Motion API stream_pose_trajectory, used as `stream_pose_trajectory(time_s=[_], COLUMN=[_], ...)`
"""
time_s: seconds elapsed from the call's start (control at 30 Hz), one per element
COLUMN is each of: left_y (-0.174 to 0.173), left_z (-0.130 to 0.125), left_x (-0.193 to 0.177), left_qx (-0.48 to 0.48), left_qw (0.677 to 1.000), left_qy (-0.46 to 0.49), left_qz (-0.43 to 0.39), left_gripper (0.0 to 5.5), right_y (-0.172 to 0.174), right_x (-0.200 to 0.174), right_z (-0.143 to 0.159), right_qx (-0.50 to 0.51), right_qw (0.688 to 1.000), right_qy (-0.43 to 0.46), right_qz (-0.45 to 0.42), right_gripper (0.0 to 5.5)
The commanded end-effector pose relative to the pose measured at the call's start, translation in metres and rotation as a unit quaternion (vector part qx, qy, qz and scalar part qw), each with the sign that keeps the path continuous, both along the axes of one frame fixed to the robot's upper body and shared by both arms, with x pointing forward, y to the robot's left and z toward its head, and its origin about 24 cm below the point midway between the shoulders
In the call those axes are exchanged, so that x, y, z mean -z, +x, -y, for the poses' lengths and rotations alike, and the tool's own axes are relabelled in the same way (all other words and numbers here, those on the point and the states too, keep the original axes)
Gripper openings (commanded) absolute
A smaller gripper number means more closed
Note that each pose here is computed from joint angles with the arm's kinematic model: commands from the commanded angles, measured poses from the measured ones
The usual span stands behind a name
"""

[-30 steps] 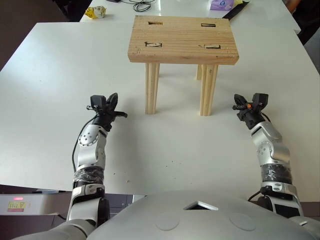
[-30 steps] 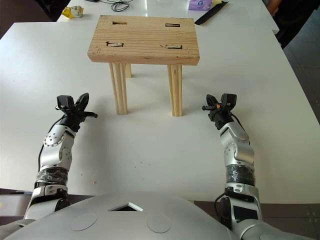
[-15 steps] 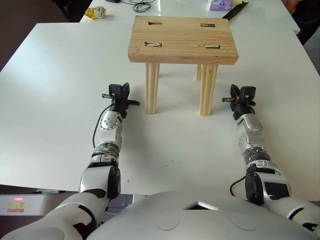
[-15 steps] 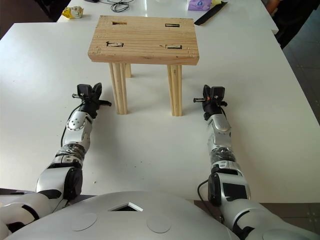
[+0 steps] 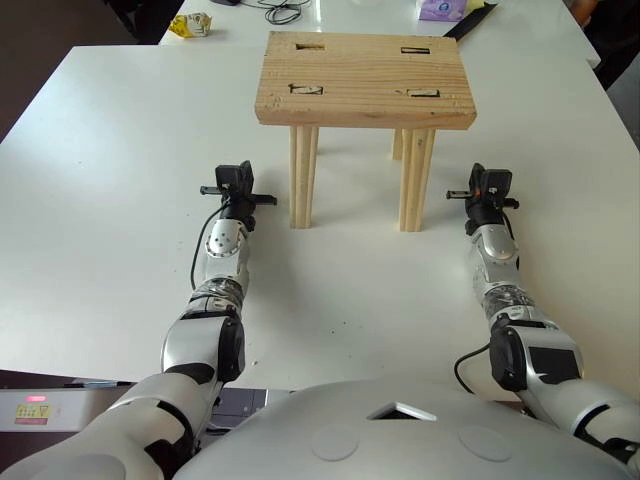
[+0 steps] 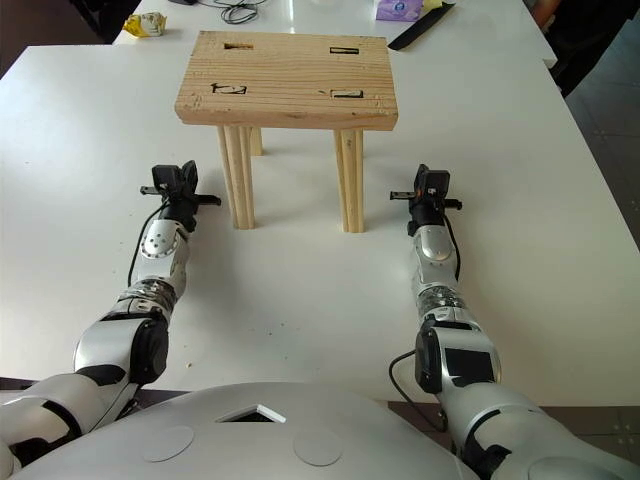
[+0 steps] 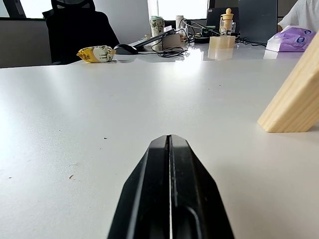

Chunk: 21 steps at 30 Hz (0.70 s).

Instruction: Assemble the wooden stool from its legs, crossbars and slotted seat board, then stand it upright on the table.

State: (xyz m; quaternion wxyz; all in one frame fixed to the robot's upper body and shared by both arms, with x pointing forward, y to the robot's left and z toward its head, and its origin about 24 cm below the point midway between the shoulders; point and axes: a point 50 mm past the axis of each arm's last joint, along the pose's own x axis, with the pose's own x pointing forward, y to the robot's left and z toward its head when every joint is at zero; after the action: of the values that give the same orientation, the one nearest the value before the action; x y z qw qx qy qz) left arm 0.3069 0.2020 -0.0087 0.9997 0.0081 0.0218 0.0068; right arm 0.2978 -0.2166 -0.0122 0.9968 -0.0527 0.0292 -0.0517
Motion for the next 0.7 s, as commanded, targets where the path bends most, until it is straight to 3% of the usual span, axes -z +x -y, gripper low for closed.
stream_pose_trajectory(time_s=[0.03,0.37,0.7], left_y=[-0.019,-0.027,-0.034], left_z=[0.001,0.02,0.026], left_x=[0.025,0.028,0.034], left_qx=[-0.012,0.025,0.025], left_qw=[0.998,0.999,0.999], left_qy=[0.001,0.007,0.005], left_qz=[-0.054,-0.035,-0.04], left_gripper=[0.0,0.0,0.0], right_y=[-0.009,-0.006,-0.005], right_x=[0.017,0.017,0.018], right_z=[-0.008,-0.009,0.003], right_qx=[-0.016,-0.032,-0.02], right_qw=[0.999,0.998,0.997], right_qy=[0.001,0.001,-0.003], right_qz=[-0.042,-0.052,-0.074], right_gripper=[0.4,1.9,1.9])
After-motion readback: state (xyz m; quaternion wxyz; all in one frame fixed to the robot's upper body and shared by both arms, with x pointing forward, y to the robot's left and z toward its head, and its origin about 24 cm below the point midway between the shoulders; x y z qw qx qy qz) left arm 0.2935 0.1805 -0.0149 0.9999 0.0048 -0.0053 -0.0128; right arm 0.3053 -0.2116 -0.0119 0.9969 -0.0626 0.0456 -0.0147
